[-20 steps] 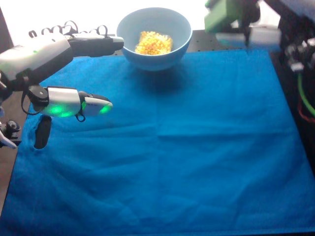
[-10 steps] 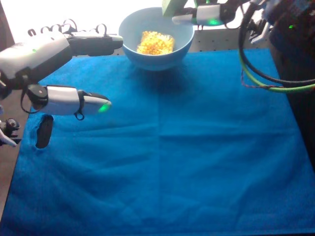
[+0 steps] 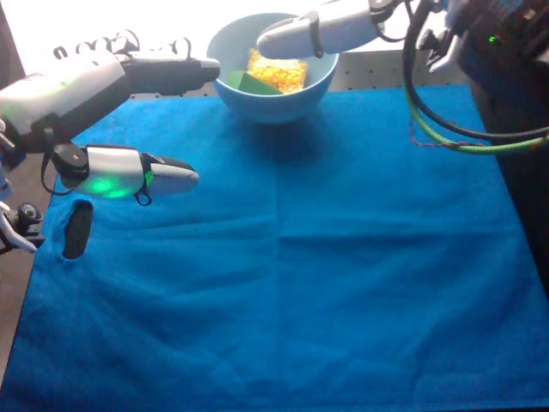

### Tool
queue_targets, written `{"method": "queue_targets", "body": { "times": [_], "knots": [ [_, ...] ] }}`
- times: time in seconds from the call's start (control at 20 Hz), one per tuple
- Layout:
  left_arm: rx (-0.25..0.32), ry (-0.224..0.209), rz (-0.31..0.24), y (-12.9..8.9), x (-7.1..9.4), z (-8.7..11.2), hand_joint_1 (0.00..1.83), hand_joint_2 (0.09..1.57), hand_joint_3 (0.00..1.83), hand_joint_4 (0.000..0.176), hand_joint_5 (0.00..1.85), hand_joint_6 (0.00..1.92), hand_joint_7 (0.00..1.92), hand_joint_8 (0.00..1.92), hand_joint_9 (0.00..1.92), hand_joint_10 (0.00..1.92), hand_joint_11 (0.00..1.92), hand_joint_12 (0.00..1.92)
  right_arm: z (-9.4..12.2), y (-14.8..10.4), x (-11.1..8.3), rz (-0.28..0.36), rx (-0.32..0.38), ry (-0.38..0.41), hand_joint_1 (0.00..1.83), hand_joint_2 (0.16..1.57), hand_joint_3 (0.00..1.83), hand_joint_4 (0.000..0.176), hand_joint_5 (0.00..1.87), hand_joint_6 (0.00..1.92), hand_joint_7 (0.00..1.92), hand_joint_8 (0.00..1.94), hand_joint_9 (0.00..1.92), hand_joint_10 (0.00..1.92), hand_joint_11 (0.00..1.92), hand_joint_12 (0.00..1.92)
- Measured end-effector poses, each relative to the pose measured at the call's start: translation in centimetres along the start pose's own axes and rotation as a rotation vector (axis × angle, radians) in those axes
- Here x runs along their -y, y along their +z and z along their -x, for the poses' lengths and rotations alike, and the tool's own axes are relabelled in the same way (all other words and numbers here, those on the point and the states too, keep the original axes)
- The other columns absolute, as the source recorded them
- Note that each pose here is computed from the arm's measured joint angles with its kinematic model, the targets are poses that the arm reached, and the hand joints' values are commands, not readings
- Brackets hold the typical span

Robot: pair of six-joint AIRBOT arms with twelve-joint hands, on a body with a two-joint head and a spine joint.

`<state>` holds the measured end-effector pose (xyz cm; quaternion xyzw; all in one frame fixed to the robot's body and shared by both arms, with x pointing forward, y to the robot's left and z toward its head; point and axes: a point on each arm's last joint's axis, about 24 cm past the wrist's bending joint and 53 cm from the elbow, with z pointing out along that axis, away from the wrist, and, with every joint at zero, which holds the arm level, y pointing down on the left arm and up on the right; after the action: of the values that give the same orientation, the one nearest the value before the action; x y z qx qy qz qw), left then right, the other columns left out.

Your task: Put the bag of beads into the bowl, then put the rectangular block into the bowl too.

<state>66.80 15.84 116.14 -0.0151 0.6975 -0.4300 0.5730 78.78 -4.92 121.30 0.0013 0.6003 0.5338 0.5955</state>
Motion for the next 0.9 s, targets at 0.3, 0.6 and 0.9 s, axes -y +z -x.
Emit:
{"method": "queue_targets", "body": {
  "times": [0.3, 0.6, 0.9],
  "knots": [
    [0.075, -0.022, -0.068, -2.1, 2.3, 2.0, 0.79, 1.01, 0.0, 0.041, 0.35, 0.0, 0.44, 0.0, 0.47, 0.0, 0.0, 0.8, 8.1, -6.6, -3.8, 0.148, 0.126, -0.003, 0.49, 0.83, 0.01, 0.166, 0.0, 0.0, 0.0, 0.0, 0.0, 0.0, 0.02, 0.01],
    [0.173, -0.026, -0.115, -6.3, 4.0, 4.4, 0.76, 1.03, 0.0, 0.05, 0.21, 0.0, 0.26, 0.0, 0.3, 0.0, 0.0, 0.8, 4.0, -14.6, -4.4, 0.177, 0.079, 0.122, 0.62, 0.96, 0.01, 0.145, 0.0, 0.0, 0.0, 0.0, 0.0, 0.0, 0.0, 0.0],
    [0.224, -0.048, -0.096, -8.8, 3.8, 4.2, 0.48, 0.92, 0.0, 0.077, 0.09, 0.0, 0.15, 0.0, 0.21, 0.0, 0.0, 0.79, 2.4, -20.3, -2.7, 0.094, 0.13, 0.246, 0.71, 0.95, 0.01, 0.164, 0.0, 0.0, 0.0, 0.0, 0.0, 0.0, 0.0, 0.0]
  ]
}}
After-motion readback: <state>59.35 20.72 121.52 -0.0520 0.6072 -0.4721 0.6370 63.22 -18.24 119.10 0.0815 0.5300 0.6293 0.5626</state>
